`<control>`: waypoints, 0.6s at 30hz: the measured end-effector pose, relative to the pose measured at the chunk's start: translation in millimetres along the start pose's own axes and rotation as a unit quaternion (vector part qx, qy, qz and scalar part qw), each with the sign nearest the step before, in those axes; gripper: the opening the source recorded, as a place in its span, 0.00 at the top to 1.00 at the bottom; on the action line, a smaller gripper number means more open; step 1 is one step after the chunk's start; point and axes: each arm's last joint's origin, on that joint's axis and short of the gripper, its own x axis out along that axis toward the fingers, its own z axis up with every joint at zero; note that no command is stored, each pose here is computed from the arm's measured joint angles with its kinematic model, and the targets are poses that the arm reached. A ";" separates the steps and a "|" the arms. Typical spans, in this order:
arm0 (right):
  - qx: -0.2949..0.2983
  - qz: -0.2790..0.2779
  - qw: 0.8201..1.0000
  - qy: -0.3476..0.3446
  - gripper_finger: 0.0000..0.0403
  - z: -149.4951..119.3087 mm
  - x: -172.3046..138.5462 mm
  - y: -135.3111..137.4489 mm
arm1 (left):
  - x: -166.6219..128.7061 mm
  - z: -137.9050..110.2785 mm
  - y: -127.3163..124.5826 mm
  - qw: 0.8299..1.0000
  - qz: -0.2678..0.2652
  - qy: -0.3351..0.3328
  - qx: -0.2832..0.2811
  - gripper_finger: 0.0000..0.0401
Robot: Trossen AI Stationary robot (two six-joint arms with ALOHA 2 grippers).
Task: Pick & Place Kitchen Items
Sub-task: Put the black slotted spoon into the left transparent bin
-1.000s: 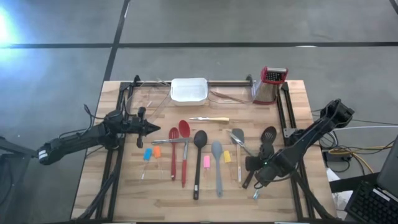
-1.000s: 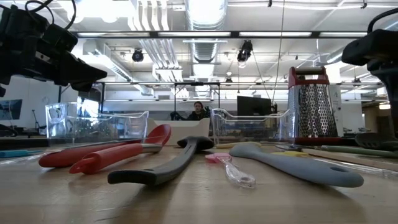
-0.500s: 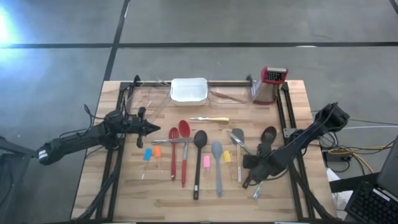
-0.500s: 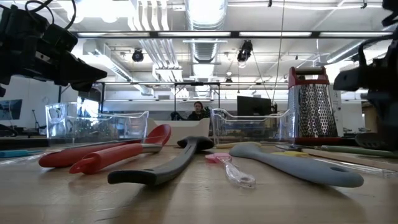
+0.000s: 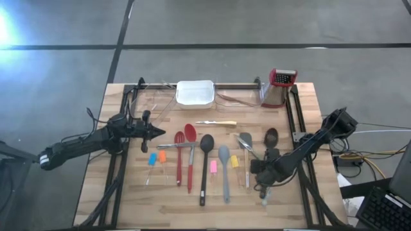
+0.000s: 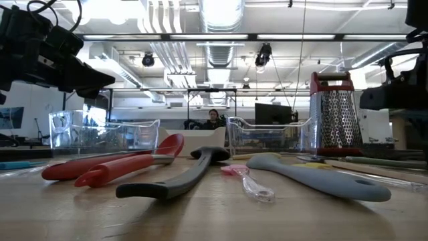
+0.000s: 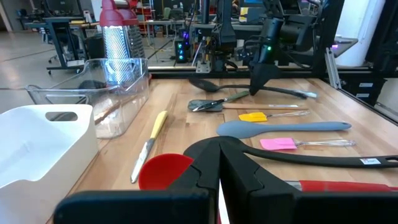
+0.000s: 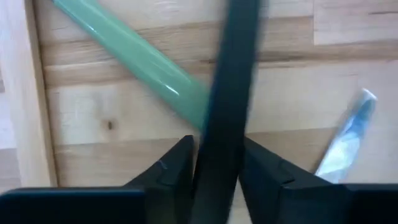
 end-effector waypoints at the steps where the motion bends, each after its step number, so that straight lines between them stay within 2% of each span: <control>1: -0.001 0.005 1.000 0.004 0.80 -0.1 -1.2 0.4 | 0.0 0.0 0.0 1.000 0.000 0.000 0.000 0.98; 2: 0.003 0.013 1.000 0.011 0.82 -0.7 -2.5 1.4 | 0.0 0.0 0.0 1.000 0.000 0.000 0.000 0.98; 10: -0.001 0.028 0.999 0.017 0.83 0.0 -15.7 4.1 | 0.0 0.0 0.0 1.000 0.000 0.000 0.000 0.98; 18: -0.033 0.008 0.998 -0.057 0.83 10.6 -45.5 4.3 | 0.0 0.0 0.0 1.000 0.000 0.000 0.000 0.98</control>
